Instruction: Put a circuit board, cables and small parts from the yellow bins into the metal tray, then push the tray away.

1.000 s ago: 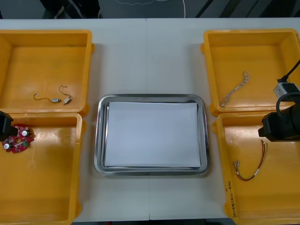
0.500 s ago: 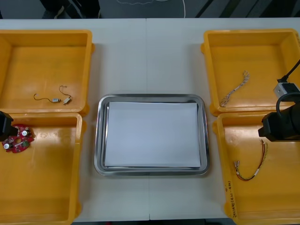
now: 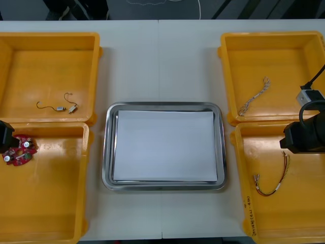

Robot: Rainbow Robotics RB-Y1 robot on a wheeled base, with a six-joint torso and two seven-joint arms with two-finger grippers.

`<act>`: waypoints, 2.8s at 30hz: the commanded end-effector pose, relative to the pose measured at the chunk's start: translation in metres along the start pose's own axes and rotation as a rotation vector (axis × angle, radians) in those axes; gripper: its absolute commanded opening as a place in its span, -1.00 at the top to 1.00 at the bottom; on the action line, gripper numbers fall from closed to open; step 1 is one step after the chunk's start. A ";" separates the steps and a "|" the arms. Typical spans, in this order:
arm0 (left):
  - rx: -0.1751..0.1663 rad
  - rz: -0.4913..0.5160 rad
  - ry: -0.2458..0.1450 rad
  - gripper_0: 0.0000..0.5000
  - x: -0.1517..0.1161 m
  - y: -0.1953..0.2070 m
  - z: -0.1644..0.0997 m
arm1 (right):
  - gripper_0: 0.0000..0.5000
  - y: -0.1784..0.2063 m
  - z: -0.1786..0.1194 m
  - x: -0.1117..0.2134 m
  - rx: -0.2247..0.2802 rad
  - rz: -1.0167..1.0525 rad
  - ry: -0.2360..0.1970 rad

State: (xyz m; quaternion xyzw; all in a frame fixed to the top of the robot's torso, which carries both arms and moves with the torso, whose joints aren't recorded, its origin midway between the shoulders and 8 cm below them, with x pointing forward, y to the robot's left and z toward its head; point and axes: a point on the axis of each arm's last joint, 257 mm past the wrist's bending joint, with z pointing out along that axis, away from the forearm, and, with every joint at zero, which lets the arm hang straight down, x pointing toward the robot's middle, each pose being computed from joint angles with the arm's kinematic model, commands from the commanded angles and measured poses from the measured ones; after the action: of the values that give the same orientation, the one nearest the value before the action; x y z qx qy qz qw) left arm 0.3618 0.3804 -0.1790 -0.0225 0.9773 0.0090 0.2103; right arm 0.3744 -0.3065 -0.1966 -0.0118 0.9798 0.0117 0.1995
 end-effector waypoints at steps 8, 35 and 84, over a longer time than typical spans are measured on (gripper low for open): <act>-0.042 0.002 -0.018 -1.00 -0.001 0.015 -0.012 | -1.00 -0.007 -0.004 -0.001 0.006 -0.016 -0.017; -0.042 0.002 -0.018 -1.00 -0.001 0.015 -0.012 | -1.00 -0.007 -0.004 -0.001 0.006 -0.016 -0.017; -0.018 -0.074 -0.020 -1.00 -0.006 0.055 0.054 | -1.00 -0.048 0.050 0.084 0.036 0.665 0.099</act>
State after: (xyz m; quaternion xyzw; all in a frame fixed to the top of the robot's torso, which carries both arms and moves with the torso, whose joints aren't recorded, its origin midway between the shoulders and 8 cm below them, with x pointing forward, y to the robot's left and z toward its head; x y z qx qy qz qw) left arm 0.3898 0.4182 -0.2257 -0.1247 0.9689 -0.0035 0.2135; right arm 0.3227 -0.3276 -0.2765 0.2665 0.9523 0.0776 0.1269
